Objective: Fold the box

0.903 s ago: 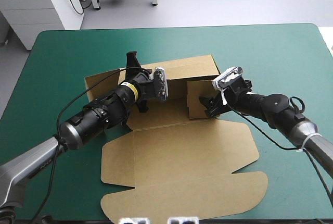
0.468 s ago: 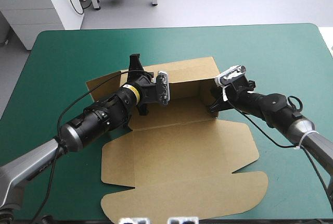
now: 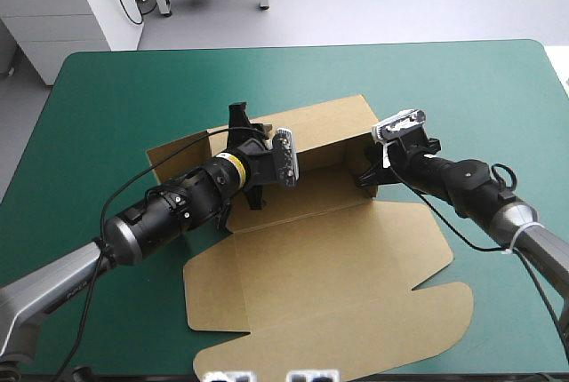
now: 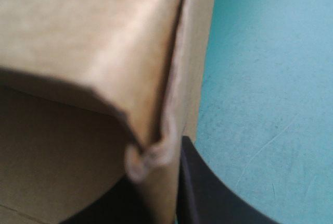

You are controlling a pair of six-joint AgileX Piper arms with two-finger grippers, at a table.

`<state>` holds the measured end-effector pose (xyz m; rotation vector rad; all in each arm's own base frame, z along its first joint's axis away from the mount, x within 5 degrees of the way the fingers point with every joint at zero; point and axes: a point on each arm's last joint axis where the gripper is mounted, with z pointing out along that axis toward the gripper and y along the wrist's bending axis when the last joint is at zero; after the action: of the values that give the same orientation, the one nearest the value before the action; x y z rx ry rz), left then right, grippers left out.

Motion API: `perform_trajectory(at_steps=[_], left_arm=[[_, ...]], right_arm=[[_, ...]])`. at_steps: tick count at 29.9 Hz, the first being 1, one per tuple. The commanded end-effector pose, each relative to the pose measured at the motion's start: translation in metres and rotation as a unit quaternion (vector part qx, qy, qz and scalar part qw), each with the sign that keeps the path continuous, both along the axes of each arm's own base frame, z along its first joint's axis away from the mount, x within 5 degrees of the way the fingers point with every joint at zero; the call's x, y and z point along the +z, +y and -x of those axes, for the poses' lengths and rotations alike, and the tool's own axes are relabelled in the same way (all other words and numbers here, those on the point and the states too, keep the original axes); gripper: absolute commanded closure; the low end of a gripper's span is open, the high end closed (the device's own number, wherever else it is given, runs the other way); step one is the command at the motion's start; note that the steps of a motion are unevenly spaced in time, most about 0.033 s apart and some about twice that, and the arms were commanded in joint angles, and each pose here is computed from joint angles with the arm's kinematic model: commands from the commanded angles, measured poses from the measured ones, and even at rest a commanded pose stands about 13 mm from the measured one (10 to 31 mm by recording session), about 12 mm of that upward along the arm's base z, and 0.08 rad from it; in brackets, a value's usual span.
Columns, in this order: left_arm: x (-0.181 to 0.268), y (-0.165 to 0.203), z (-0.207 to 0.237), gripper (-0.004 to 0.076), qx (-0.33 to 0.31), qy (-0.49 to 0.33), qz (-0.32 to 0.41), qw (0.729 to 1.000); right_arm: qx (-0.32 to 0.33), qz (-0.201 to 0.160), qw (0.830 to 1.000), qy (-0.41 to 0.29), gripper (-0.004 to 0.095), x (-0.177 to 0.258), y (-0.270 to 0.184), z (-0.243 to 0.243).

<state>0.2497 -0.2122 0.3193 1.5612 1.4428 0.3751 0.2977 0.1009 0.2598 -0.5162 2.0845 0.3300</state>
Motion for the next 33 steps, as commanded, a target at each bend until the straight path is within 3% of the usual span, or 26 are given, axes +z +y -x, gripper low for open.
perform_trajectory(at_steps=[1,3,9,13,15,19,24,27,33], left_arm=[[0.035,-0.002,0.019,0.0097,-0.030,-0.040,0.062,0.997],[0.045,-0.003,0.031,0.0054,-0.046,-0.053,0.072,0.995],[0.070,-0.002,0.075,0.0055,-0.082,-0.060,0.082,0.991],[0.084,0.002,0.099,0.0110,-0.107,-0.066,0.102,0.987],[0.088,0.006,0.106,0.0227,-0.110,-0.067,0.105,0.986],[0.090,0.013,0.107,0.0725,-0.093,-0.058,0.105,0.988],[0.096,0.017,0.104,0.0704,-0.060,-0.033,0.099,0.993],[0.116,0.028,0.097,0.0704,-0.021,-0.010,0.140,0.990],[0.156,0.076,0.068,0.0704,0.109,0.019,0.227,0.968]], right_arm=[[0.011,-0.033,0.999,-0.014,0.0922,0.019,0.003,0.003],[0.008,-0.037,0.999,-0.012,0.0922,0.019,0.003,0.003],[0.000,-0.044,0.999,-0.008,0.0922,0.019,0.002,0.003],[-0.003,-0.043,0.999,-0.009,0.0922,0.019,0.002,0.003],[-0.003,-0.043,0.999,-0.010,0.0922,0.019,0.002,0.003],[-0.003,-0.039,0.999,-0.012,0.0922,0.020,0.002,0.002],[-0.004,-0.038,0.999,-0.013,0.0922,0.020,0.001,0.002],[-0.005,-0.038,0.999,-0.013,0.0922,0.020,0.001,0.002],[-0.002,-0.031,0.999,-0.016,0.0922,0.019,0.001,0.002]])
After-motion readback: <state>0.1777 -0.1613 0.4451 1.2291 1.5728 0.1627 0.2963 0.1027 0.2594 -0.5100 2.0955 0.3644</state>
